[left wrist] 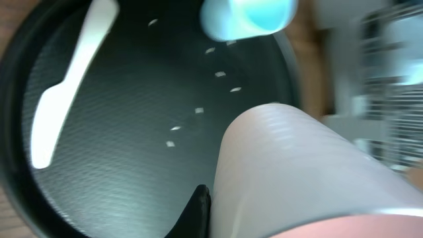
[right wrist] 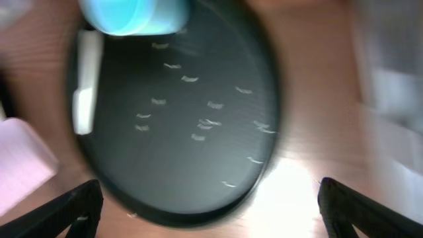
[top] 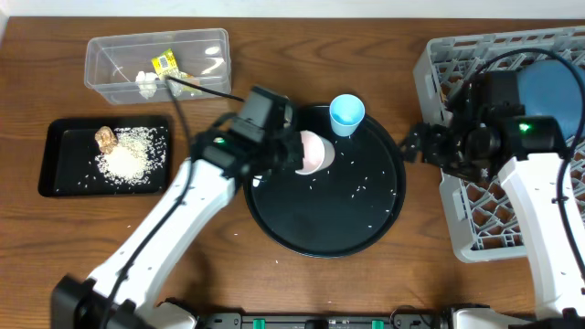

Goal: Sort waste into correct bins and load items into the dishwasher rack
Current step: 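Lift the pink cup with the left gripper toward the right gripper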

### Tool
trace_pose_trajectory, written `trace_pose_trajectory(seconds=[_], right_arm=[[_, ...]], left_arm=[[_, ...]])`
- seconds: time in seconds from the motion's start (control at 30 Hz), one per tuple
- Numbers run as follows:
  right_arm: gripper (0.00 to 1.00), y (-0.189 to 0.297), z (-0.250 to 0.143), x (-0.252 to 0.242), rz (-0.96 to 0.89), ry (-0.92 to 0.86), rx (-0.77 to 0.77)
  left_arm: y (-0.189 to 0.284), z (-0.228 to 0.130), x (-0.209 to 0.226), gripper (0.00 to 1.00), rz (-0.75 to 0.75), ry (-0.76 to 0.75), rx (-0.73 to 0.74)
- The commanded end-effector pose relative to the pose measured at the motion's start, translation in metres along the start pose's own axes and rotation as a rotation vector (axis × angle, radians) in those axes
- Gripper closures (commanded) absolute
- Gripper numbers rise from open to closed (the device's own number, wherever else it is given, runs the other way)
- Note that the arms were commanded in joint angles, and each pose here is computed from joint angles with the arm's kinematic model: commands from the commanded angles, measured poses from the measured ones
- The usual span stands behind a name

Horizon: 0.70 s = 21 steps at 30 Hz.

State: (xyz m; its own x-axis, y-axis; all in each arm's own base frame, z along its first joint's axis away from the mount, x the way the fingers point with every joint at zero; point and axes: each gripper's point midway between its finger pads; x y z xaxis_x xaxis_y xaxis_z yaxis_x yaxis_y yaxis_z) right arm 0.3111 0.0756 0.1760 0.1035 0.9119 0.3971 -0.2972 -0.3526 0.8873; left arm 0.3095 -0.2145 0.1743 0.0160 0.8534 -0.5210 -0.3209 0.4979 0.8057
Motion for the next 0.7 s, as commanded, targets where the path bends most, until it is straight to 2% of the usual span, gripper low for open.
trace_pose_trajectory(seconds=[0.0,0.17,0.33,0.53,0.67], right_arm=[[0.01,-0.003,-0.012,0.048,0.35,0.051,0.057],[0.01,0.016,-0.002,0.079,0.703,0.091,0.019],[0.01,0.053,0.003,0.095,1.004,0.151,-0.01],[0.01,0.076,-0.005,0.105,1.159,0.169,0.034],[0.01,0.077,-0.003,0.106,1.167,0.147,0.051]], left_arm=[[0.028,0.004,-0.026,0.94,-0.232,0.013,0.057],[0.062,0.004,-0.049,0.94,-0.565,-0.016,0.165],[0.093,0.001,-0.069,0.94,-0.799,-0.096,0.208],[0.1,0.002,-0.08,0.94,-0.86,-0.165,0.195],[0.101,0.008,-0.089,0.94,-0.881,-0.191,0.175]])
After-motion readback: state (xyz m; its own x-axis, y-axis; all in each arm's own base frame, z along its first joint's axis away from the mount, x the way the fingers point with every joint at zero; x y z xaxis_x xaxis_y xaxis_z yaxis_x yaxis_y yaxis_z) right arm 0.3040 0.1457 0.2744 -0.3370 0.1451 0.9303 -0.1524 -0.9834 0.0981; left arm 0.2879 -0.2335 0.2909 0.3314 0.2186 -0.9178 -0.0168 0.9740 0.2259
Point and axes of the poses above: each gripper's point midway between its finger pads, its own y axis back along the fingers, its own x axis along the line the jaws close on, z = x × y, and after that the axes turned 3 degrees about y, right-handed
